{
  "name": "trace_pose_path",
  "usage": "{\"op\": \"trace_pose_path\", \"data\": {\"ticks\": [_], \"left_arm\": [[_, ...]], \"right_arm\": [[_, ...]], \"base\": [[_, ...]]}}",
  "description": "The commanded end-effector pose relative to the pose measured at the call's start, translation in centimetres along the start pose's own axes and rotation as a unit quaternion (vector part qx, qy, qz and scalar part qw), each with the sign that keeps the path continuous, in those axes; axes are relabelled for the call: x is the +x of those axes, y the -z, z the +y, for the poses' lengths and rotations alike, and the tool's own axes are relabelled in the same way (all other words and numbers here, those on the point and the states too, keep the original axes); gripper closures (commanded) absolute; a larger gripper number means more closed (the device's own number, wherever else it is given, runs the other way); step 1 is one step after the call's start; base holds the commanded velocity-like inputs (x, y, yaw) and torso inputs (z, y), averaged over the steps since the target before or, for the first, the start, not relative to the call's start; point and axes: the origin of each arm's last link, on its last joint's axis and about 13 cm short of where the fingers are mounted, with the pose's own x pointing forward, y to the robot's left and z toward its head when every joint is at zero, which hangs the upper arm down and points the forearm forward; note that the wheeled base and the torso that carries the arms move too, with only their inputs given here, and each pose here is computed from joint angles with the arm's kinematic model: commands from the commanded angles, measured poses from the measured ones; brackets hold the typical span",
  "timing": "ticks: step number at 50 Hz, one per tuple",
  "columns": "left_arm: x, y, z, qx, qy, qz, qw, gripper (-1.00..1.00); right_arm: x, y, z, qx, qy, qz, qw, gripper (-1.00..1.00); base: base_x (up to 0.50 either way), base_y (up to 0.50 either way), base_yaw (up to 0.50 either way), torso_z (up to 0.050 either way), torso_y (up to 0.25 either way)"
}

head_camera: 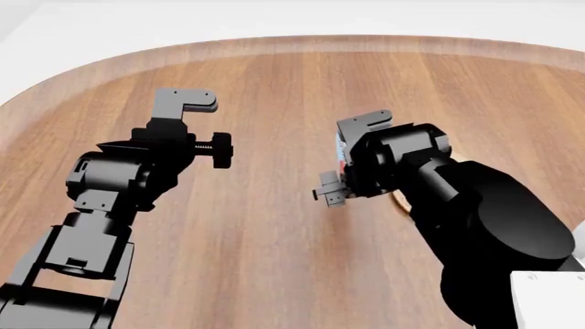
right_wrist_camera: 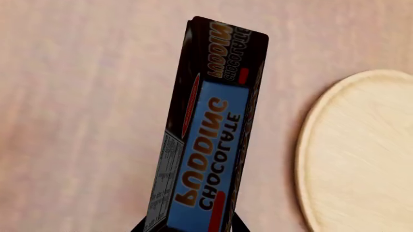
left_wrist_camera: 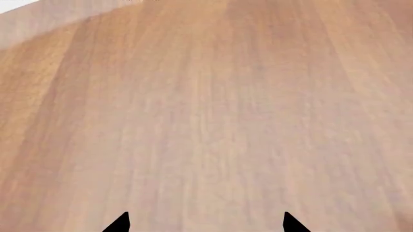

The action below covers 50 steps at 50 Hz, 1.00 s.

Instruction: Put the chocolate pudding to the left of the plate.

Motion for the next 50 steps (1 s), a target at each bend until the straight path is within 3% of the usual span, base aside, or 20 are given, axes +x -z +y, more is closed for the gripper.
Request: {"op": "trace_pose_path", "data": {"ticks": [1,6,18,50], "left_arm": [[-0.05,-0.15,0.02,0.001,0.000,0.000,1.000,-1.00],[-0.09,-0.21,0.01,0.006,-0.006,-0.001,1.000,-1.00],[-0.25,-0.37,0.10,0.010,-0.013,0.000,1.000,-1.00],[-0.65,-0.68,0.16,0.007,-0.011,-0.004,1.000,-1.00]], "right_arm": [[0.00,0.09,-0.48,-0.005,0.010,0.007,1.000,1.00],[-0.02,0.06,-0.43,-0.010,0.010,0.006,1.000,1.00],[-0.13,-0.23,-0.37,-0.014,0.007,-0.006,1.000,1.00],[0.34,0.37,-0.56,-0.006,0.017,0.007,1.000,1.00]], "base": [[0.00,0.00,0.00,0.000,0.000],[0.00,0.00,0.00,0.000,0.000],[0.00,0.00,0.00,0.000,-0.238],[0.00,0.00,0.00,0.000,0.000]]}}
